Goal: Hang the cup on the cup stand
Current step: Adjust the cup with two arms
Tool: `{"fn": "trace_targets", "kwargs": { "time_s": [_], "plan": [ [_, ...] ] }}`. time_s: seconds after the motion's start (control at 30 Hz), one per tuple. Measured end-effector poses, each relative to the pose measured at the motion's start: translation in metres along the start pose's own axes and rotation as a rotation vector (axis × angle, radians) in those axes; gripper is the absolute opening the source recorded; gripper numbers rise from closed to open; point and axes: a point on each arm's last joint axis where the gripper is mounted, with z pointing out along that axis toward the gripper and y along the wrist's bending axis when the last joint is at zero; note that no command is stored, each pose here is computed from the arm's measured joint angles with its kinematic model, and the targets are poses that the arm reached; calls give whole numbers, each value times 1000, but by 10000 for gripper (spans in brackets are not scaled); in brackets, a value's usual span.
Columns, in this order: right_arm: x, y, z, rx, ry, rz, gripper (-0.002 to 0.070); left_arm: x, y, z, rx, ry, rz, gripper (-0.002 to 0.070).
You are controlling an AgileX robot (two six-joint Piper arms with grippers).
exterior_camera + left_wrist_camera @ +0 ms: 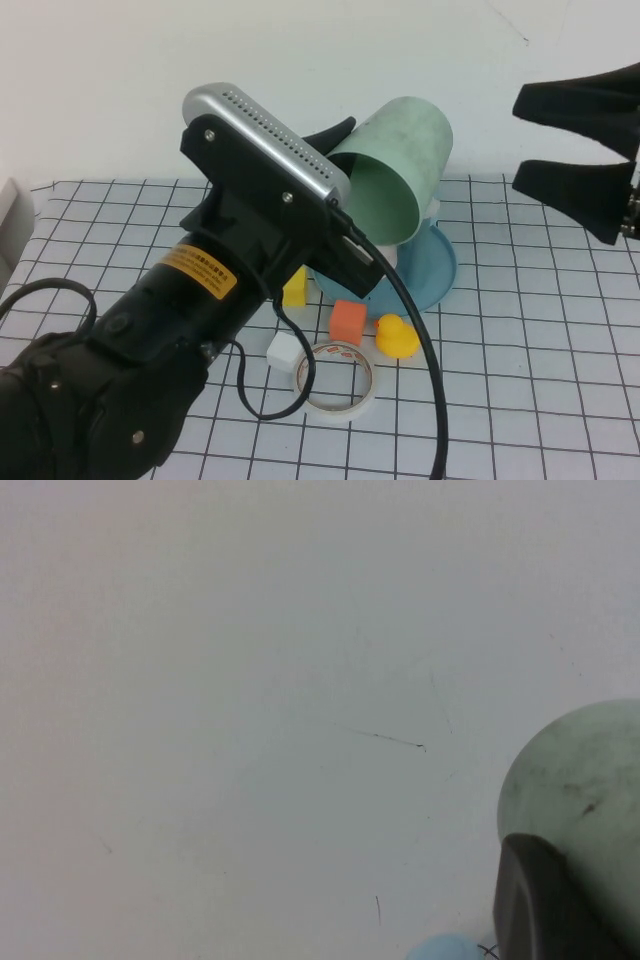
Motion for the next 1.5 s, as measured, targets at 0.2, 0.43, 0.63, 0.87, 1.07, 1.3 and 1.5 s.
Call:
{"fn": "trace_targets", "kwargs": {
  "time_s": [0.2, 0.43, 0.63, 0.87, 1.07, 1.3, 1.5],
  "plan": [
    [-6, -16, 7, 37, -1, 41, 693, 1, 0, 0, 2, 4, 37, 8],
    [-8, -26, 12, 53, 6, 71, 693, 1, 0, 0, 2, 4, 58, 8],
    [-11, -20, 15, 43, 7, 60, 693, 1, 0, 0, 2, 4, 66, 8],
    [-5, -1, 34, 27, 26, 11, 693, 1, 0, 0, 2, 4, 70, 8],
    [0, 6, 47, 34, 33, 1, 693, 1, 0, 0, 2, 4, 70, 8],
    [-1, -3, 65, 45, 68, 125, 693, -1, 0, 0, 2, -21, 79, 8],
    [-4, -7, 74, 22, 111, 167, 693, -2, -1, 0, 9, -26, 86, 8]
  ]
}}
